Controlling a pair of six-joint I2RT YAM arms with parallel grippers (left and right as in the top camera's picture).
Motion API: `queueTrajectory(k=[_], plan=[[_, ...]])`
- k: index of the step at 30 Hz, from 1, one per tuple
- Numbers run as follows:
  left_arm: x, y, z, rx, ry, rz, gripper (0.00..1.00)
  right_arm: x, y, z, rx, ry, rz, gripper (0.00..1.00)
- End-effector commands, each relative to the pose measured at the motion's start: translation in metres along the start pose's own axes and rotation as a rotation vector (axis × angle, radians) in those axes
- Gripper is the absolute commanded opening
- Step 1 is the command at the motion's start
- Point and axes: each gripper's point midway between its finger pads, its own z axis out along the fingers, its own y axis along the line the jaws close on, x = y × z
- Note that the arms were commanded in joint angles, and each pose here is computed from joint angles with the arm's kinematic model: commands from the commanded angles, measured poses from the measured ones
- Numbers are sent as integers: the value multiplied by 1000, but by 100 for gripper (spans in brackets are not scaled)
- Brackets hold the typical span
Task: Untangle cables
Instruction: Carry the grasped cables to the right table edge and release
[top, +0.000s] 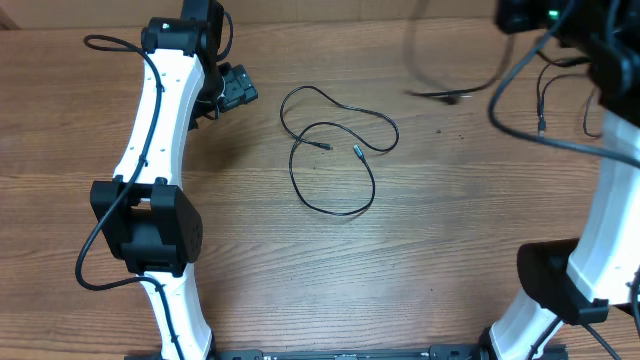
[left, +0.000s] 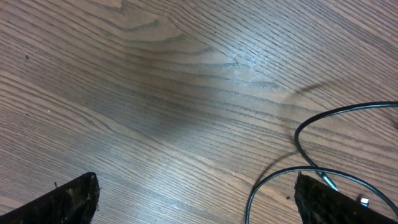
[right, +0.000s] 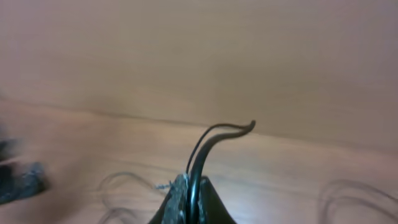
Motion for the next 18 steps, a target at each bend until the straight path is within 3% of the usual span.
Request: queueTrajectory(k=[1,9,18], plan=[[-6,1,-5,1,-26,11,100,4,-74,-23,302,1,49,4],[-6,1,-5,1,-26,11,100,29,-157,-35,486,65,210,4],[-7,0,-5,3,-28,11,100,62,-145,22,281,206,266,4]])
